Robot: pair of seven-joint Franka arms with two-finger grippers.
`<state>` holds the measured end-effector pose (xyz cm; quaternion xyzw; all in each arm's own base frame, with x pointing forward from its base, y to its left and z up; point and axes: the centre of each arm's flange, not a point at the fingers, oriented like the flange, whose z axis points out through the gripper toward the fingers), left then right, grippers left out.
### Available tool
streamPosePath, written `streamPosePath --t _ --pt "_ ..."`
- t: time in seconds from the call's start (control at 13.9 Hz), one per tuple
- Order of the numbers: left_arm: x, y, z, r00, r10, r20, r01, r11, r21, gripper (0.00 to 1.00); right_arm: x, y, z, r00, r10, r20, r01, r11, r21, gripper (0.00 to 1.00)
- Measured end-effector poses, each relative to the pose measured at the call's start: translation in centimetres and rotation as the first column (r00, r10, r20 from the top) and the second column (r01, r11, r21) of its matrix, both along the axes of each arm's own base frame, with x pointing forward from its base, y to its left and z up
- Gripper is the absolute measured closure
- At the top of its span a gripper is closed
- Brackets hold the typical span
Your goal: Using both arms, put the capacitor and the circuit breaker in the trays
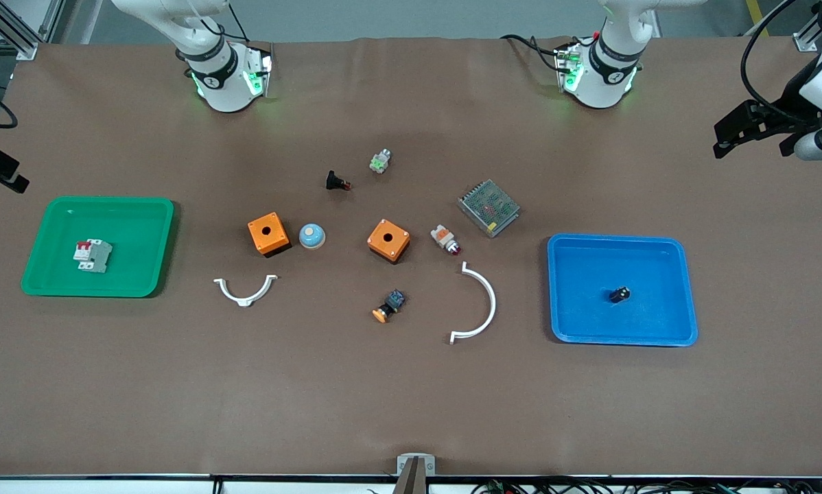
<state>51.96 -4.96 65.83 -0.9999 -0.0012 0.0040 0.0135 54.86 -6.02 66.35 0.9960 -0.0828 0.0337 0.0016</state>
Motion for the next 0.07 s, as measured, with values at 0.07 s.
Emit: streamPosePath --t 0.07 --pt "0.0 0.0 0.0 1.0 -0.001 0.0 0.001 1.0 0.0 0.0 0.0 0.0 0.06 1.0 0.0 0.001 0.0 1.0 0.0 0.0"
